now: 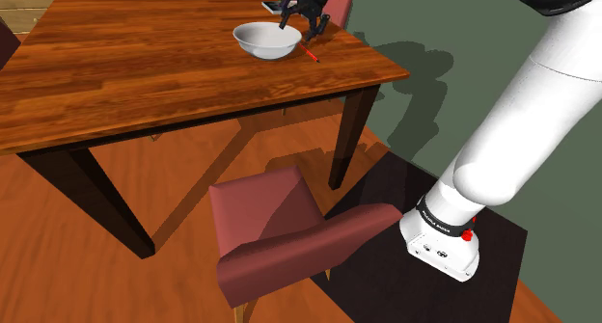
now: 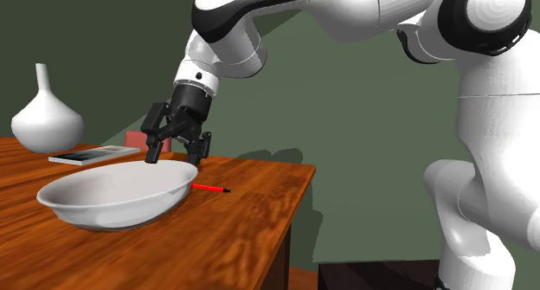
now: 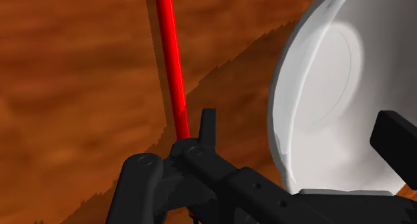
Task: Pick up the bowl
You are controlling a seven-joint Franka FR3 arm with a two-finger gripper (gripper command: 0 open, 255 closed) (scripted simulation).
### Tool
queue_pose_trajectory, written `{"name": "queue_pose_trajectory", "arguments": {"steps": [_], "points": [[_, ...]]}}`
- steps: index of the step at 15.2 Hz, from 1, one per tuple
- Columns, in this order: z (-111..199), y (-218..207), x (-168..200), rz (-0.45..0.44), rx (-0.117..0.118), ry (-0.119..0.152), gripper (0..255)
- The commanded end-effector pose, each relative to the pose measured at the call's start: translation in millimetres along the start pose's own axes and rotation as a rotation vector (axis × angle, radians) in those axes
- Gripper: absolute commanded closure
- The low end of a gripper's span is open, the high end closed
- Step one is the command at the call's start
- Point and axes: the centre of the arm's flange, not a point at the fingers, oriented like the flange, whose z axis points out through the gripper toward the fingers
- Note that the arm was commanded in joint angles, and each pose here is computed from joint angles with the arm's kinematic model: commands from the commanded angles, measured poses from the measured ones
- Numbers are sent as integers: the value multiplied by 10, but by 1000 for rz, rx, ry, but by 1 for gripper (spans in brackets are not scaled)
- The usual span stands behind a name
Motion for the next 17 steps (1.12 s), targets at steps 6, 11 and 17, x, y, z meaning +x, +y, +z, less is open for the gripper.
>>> {"name": "queue_pose_trajectory", "arguments": {"steps": [6, 11, 17], "points": [[106, 61, -2, 0, 0, 0, 255], [107, 60, -2, 0, 0, 0, 255], [-69, -41, -15, 0, 0, 0, 255]]}}
